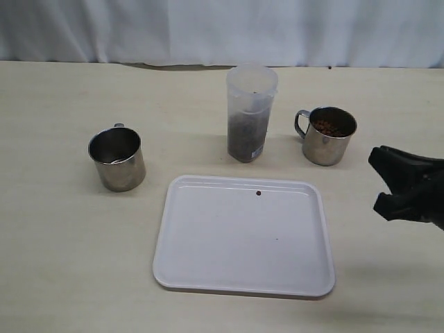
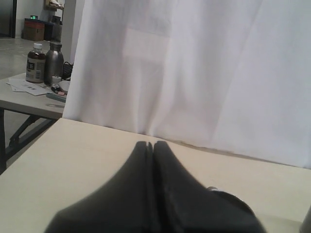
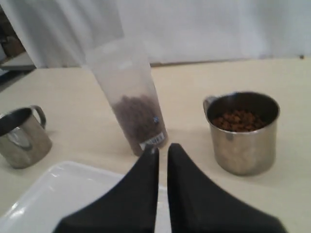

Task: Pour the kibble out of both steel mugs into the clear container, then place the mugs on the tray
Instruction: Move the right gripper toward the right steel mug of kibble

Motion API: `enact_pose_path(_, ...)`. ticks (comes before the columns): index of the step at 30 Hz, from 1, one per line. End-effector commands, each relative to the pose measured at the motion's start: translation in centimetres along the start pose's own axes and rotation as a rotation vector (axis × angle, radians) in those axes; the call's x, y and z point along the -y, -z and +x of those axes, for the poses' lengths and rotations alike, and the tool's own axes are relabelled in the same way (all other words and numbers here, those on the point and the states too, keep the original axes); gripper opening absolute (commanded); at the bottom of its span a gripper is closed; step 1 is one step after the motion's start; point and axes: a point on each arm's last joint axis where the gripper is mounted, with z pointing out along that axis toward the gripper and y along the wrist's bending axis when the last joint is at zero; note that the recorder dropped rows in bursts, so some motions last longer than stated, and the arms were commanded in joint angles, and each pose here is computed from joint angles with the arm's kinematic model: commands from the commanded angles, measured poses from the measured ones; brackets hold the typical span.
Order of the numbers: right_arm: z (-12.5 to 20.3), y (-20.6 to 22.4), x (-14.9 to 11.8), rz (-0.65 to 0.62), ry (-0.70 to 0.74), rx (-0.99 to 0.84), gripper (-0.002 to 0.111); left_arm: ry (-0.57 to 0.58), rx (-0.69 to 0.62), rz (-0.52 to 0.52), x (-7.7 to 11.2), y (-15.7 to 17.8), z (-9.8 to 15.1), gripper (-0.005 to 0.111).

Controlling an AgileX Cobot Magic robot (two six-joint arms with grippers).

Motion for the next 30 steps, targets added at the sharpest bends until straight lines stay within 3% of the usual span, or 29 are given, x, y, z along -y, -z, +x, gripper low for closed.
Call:
enact_pose_path(1, 1.3, -2.1, 2.1, 0.099, -0.034, -0.155, 0.005, 0.004, 0.002, 0.004, 0.0, 0.0, 0.1, 0.0)
enact_pose_path(5, 2.1, -3.5, 3.1, 0.111, -0.063, -0.223, 0.005, 0.004, 0.003, 0.005, 0.0, 0.0, 0.1, 0.0)
enact_pose_path(11, 3.7, -5.3, 4.3, 0.095, 0.116, -0.331, 0.007, 0.004, 0.003, 0.005, 0.0, 0.0, 0.1, 0.0)
enact_pose_path(18, 4.4, -6.9, 5.4, 0.116, 0.081, -0.361, 0.016, 0.004, 0.003, 0.005, 0.0, 0.0, 0.1, 0.0)
enact_pose_path(26, 4.6, -8.4, 6.2, 0.108, 0.089, -0.326, 0.051, 0.004, 0.003, 0.005, 0.0, 0.0, 0.1, 0.0)
enact_pose_path(30, 5.0, -9.2, 6.1, 0.061, 0.104, -0.258, 0.061, 0.004, 0.003, 0.005, 0.0, 0.0, 0.1, 0.0)
